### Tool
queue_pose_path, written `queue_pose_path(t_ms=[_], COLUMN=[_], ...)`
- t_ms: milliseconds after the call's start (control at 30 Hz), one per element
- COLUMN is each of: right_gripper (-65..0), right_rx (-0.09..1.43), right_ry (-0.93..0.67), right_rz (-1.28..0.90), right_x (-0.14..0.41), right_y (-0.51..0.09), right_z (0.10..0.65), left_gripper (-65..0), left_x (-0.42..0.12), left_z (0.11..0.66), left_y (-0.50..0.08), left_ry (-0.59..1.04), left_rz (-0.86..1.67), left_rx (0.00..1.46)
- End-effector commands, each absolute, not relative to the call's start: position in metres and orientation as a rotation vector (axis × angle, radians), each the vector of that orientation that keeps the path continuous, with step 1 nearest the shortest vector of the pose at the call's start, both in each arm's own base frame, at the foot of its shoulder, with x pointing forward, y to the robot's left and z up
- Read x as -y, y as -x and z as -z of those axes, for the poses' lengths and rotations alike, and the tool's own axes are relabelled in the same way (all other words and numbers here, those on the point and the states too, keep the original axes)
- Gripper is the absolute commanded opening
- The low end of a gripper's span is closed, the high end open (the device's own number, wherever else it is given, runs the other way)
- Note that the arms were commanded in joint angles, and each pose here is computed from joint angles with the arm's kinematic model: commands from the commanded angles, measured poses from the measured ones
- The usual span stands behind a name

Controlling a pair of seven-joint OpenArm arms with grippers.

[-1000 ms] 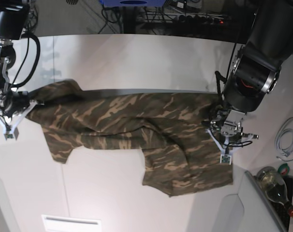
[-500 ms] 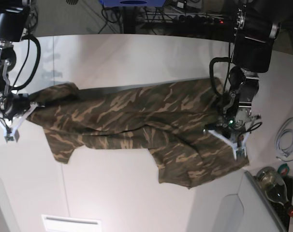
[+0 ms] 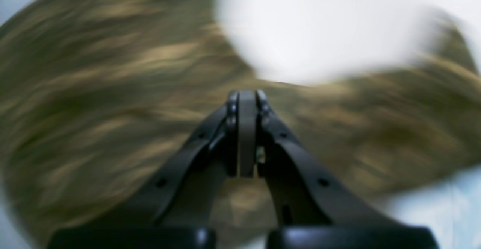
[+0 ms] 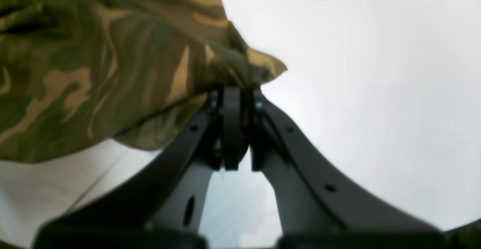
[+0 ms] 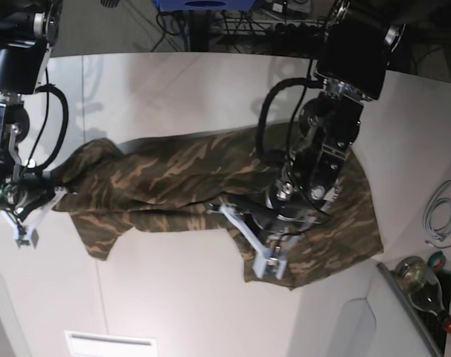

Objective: Layout the t-shirt on the table in an organized manner, then fold the t-shirt properly
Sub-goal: 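Open both grippers and lift them off the shirt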

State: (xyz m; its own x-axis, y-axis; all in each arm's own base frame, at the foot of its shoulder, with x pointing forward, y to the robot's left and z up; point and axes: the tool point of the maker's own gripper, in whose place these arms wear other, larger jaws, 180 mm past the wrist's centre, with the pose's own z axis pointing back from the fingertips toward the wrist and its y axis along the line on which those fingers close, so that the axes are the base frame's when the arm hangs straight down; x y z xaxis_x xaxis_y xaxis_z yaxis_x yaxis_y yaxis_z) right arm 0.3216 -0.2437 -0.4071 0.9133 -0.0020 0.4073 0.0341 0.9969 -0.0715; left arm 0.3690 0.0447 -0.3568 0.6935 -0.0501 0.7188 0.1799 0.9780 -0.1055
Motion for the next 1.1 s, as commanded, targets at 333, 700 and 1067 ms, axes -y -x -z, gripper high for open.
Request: queue_pose_path(t_ms=[333,700,1067], right_gripper=[-25.7,-15.3,-15.3], right_rx=[0.52,0.746,0.7], right_ry=[0.062,-0.036,-0.051], right_rz=[0.071,-0.007,0.001], right_x=[0.257,0.203,0.2], right_y=[-0.336,-0.285,-0.274], right_z=[0.434,0.408,0.423], left_gripper=[-65.0,-65.0,-17.1], left_x=[-0.063,-0.179,-0.204], left_z=[0.379,0.393,0.411], left_y=[-0.325,-0.25,-0.215], left_ry=[0.133,0.16,0.242], left_rz=[0.211,-0.179,-0.245], left_rx=[0.695,0.689,0.772])
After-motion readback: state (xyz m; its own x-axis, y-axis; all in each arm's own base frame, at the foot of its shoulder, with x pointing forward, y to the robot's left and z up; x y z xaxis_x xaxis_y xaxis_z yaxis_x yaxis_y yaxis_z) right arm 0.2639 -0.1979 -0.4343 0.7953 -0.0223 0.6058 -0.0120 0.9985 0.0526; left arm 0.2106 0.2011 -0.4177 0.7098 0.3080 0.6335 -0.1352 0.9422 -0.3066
